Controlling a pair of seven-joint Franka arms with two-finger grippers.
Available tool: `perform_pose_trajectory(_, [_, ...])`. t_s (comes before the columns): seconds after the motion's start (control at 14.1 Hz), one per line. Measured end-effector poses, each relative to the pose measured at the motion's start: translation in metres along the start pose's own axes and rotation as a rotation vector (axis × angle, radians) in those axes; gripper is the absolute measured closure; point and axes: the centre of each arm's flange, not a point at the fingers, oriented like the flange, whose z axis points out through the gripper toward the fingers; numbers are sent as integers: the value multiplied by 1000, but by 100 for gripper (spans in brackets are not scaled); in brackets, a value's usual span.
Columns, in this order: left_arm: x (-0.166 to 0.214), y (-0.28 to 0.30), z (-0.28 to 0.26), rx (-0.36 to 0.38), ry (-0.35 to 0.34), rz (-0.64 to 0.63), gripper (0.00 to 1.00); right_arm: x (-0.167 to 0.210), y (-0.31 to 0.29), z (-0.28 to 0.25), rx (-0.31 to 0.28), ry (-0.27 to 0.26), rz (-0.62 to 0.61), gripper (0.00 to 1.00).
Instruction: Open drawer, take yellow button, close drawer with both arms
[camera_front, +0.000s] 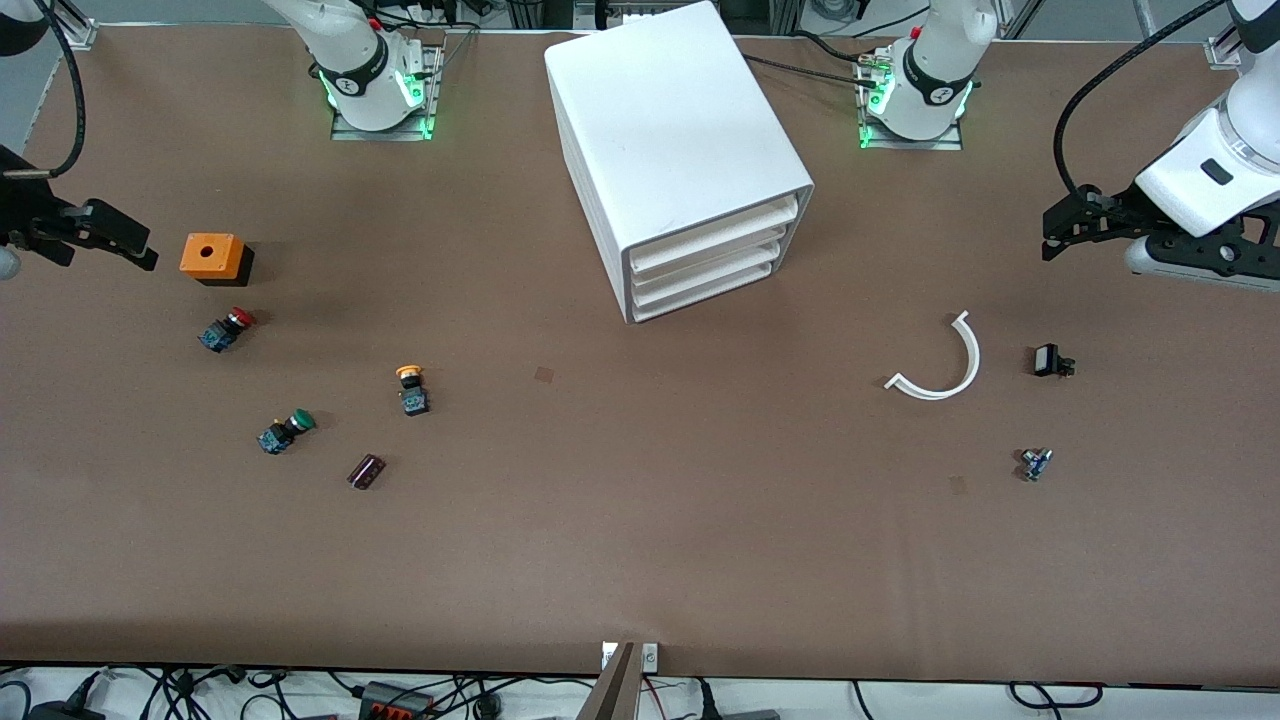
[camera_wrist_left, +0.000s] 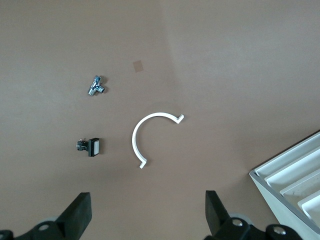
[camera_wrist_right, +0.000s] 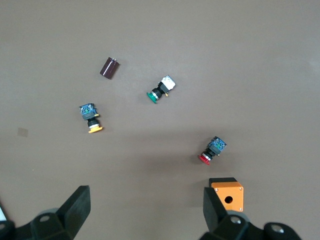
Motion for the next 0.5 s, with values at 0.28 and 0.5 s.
perform_pose_trajectory(0.28, [0,0,0,0,0,0,0,-1,-1,6,0,-8,-2,0])
perform_pose_trajectory(0.5, [0,0,0,0,0,0,0,-1,-1,7,0,-9,-2,0])
